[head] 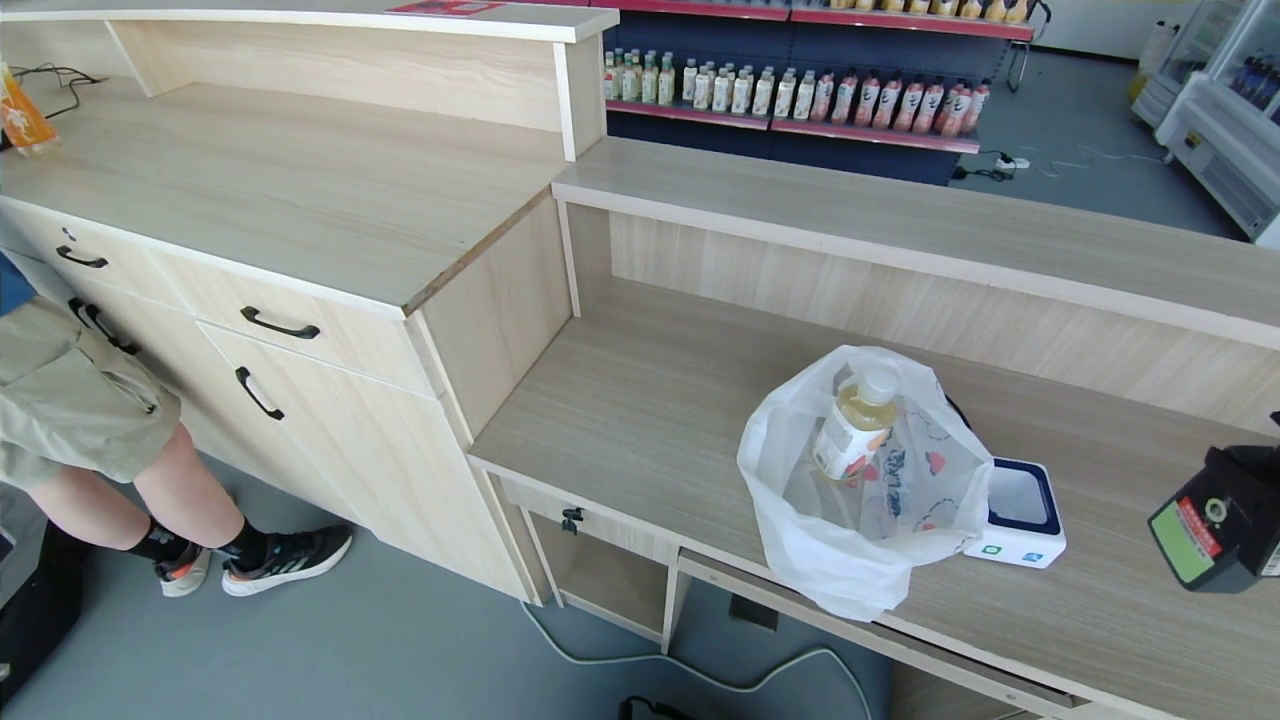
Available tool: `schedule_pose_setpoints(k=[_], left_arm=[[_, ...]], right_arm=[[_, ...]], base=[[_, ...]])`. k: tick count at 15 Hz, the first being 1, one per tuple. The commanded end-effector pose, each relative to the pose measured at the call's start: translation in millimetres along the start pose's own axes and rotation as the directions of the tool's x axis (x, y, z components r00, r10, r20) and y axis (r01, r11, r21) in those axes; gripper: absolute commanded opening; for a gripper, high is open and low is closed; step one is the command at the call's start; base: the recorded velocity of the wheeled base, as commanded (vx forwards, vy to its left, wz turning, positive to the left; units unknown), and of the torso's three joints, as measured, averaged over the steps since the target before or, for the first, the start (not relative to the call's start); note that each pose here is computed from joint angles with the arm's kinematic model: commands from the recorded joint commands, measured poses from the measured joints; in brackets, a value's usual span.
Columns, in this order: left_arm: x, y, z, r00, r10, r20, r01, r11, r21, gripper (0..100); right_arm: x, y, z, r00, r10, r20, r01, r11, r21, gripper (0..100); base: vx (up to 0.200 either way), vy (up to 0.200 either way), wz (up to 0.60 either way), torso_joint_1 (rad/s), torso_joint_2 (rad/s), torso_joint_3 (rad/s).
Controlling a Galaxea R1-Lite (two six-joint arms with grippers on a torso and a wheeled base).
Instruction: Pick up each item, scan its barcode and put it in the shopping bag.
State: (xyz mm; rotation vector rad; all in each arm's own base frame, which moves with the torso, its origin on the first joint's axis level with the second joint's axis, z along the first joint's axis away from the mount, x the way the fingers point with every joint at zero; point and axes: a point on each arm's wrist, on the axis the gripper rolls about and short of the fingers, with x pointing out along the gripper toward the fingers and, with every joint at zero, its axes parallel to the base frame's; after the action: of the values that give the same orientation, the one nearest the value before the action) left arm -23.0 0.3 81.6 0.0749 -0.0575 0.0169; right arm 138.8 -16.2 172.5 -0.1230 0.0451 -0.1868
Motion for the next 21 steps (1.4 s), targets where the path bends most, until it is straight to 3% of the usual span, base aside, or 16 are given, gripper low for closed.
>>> schedule_pose_setpoints(k=[1,5,7,8,15,21], left_arm=[[-0.1,0.0,0.2,1.0,0.001,0.002,-0.001,1.0,0.0,100],[0.0,0.0,-0.2,1.0,0.001,0.0,-0.001,1.0,0.0,100],[-0.1,0.0,0.2,1.0,0.001,0.002,-0.001,1.0,0.0,100],[0.0,0.0,-0.2,1.0,0.001,0.0,-0.001,1.0,0.0,100],[-0.1,0.0,0.2,1.0,0.001,0.002,-0.001,1.0,0.0,100],[0.0,0.0,-0.2,1.0,0.001,0.0,-0.001,1.0,0.0,100]], right_arm=[[32.5,27.3,1.4,0.996,0.088,-0.01,-0.088,0.996,-0.003,0],[110.3,72.3,1.2,0.983,0.16,0.085,-0.165,0.985,0.046,0],[135.8,86.6,-25.5,0.981,0.167,0.103,-0.174,0.982,0.067,0],[149.6,94.9,-50.7,0.982,0.17,0.084,-0.176,0.981,0.08,0],[140.8,124.0,-60.7,0.955,0.293,0.049,-0.296,0.953,0.07,0],[143.9,131.8,-84.7,0.943,0.33,-0.032,-0.328,0.943,0.059,0]], base=[[0.0,0.0,0.0,0.0,0.0,0.0],[0.0,0.0,0.0,0.0,0.0,0.0],[0.0,0.0,0.0,0.0,0.0,0.0],[0.0,0.0,0.0,0.0,0.0,0.0],[0.0,0.0,0.0,0.0,0.0,0.0],[0.0,0.0,0.0,0.0,0.0,0.0]])
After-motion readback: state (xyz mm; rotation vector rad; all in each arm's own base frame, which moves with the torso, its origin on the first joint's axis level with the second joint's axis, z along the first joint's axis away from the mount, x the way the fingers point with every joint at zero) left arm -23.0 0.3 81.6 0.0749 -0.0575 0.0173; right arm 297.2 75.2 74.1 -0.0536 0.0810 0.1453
